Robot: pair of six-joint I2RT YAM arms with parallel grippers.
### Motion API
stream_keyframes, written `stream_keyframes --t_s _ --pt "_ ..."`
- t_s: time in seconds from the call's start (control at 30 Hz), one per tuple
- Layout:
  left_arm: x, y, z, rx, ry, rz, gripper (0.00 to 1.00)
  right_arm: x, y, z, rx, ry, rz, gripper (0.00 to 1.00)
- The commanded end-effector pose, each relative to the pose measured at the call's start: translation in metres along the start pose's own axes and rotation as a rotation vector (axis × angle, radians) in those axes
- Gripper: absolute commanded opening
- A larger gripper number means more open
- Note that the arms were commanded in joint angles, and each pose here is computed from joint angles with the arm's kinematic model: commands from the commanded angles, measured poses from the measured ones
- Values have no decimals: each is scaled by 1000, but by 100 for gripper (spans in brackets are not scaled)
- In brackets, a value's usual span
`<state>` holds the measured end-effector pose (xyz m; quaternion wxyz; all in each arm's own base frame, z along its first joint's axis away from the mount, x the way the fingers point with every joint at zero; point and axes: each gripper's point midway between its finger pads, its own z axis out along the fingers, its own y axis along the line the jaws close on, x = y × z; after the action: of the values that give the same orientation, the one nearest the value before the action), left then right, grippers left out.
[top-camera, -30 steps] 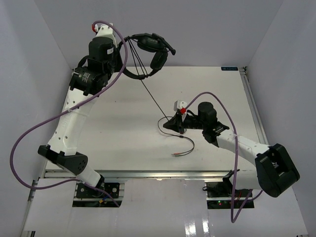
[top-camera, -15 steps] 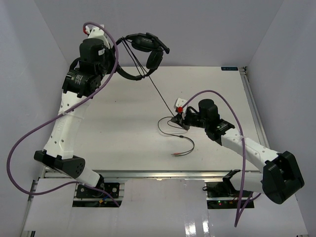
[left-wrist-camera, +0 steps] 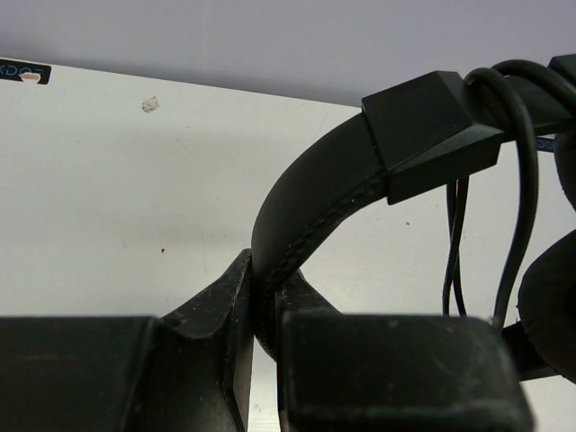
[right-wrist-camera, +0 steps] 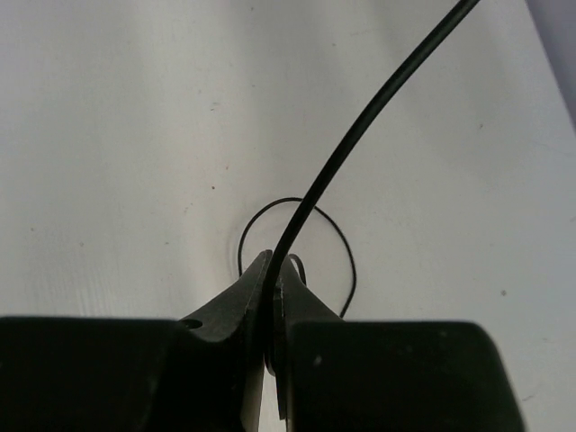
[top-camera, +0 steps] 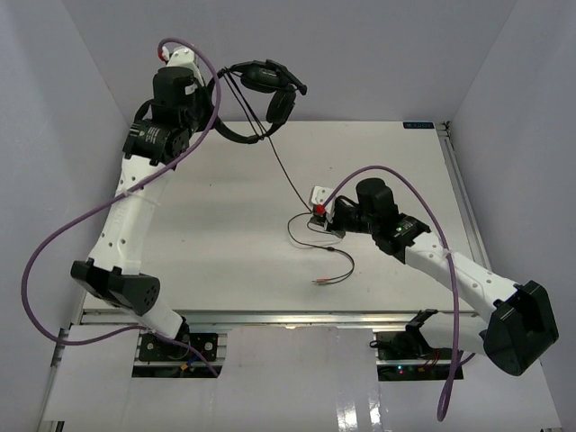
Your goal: Wrap the headphones
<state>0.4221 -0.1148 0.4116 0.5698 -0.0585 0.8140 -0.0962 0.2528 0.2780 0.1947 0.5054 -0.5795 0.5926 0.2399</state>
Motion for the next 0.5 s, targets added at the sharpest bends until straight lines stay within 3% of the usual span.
stream_keyframes --t_s 0.0,0.23,0.47 --pt "3 -3 40 -4 -8 -21 0 -34 -31 -15 109 68 -198 8" --pt "110 -9 81 -8 237 163 0 -84 -104 -42 395 180 -435 8" --pt "209 -37 62 123 415 382 0 -111 -161 -61 646 256 -554 8"
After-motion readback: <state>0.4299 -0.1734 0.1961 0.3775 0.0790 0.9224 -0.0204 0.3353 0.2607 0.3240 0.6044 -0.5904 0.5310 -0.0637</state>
